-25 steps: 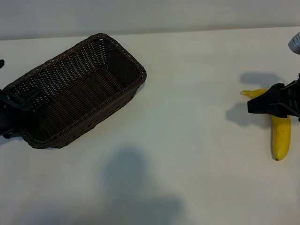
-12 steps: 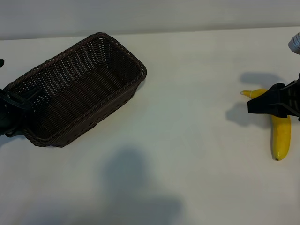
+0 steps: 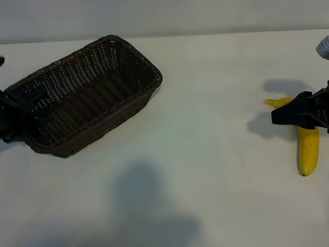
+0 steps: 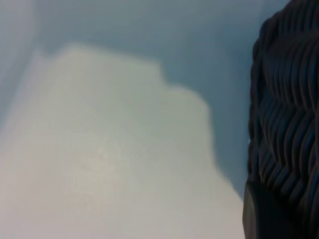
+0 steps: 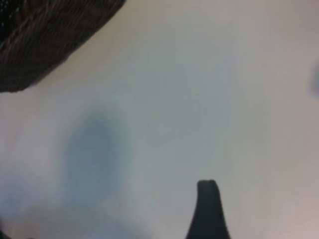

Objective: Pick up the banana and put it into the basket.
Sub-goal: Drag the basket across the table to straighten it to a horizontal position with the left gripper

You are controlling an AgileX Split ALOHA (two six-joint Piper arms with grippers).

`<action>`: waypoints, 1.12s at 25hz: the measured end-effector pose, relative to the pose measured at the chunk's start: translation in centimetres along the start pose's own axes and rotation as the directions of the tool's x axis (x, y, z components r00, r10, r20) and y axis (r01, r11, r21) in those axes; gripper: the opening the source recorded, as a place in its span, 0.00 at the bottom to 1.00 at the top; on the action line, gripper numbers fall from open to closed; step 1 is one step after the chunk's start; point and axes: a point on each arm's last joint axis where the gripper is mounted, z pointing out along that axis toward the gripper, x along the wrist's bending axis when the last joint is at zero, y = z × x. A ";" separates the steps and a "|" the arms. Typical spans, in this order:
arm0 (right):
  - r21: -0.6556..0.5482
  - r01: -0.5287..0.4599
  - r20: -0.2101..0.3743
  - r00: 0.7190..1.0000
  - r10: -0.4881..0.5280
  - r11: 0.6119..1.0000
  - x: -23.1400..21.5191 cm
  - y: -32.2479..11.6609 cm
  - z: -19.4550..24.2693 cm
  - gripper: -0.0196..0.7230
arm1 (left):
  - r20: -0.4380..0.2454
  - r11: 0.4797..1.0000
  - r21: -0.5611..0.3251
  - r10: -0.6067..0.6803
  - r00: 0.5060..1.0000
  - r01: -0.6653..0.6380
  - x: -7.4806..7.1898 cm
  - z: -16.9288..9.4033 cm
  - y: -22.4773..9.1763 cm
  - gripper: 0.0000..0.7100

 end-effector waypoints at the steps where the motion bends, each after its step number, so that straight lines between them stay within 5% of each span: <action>1: 0.000 0.000 0.000 1.000 0.000 1.000 0.0 0.0 0.0 0.76 | 0.001 1.000 0.002 0.010 1.000 -0.010 -0.2 -0.4 0.2 0.23; 11: -0.001 0.000 0.001 1.000 0.000 1.000 0.0 0.0 0.0 0.76 | 0.121 0.965 -0.006 0.262 0.957 -0.263 -2.9 -3.1 1.6 0.23; 21: -0.001 0.000 0.001 1.000 0.000 1.000 0.0 0.0 0.0 0.76 | 0.225 0.866 -0.052 0.495 0.839 -0.497 -4.5 -4.9 2.0 0.23; 28: -0.001 0.000 0.001 1.000 0.000 1.000 0.0 0.0 0.0 0.76 | 0.282 0.805 0.001 0.569 0.773 -0.593 -5.8 -4.2 2.1 0.23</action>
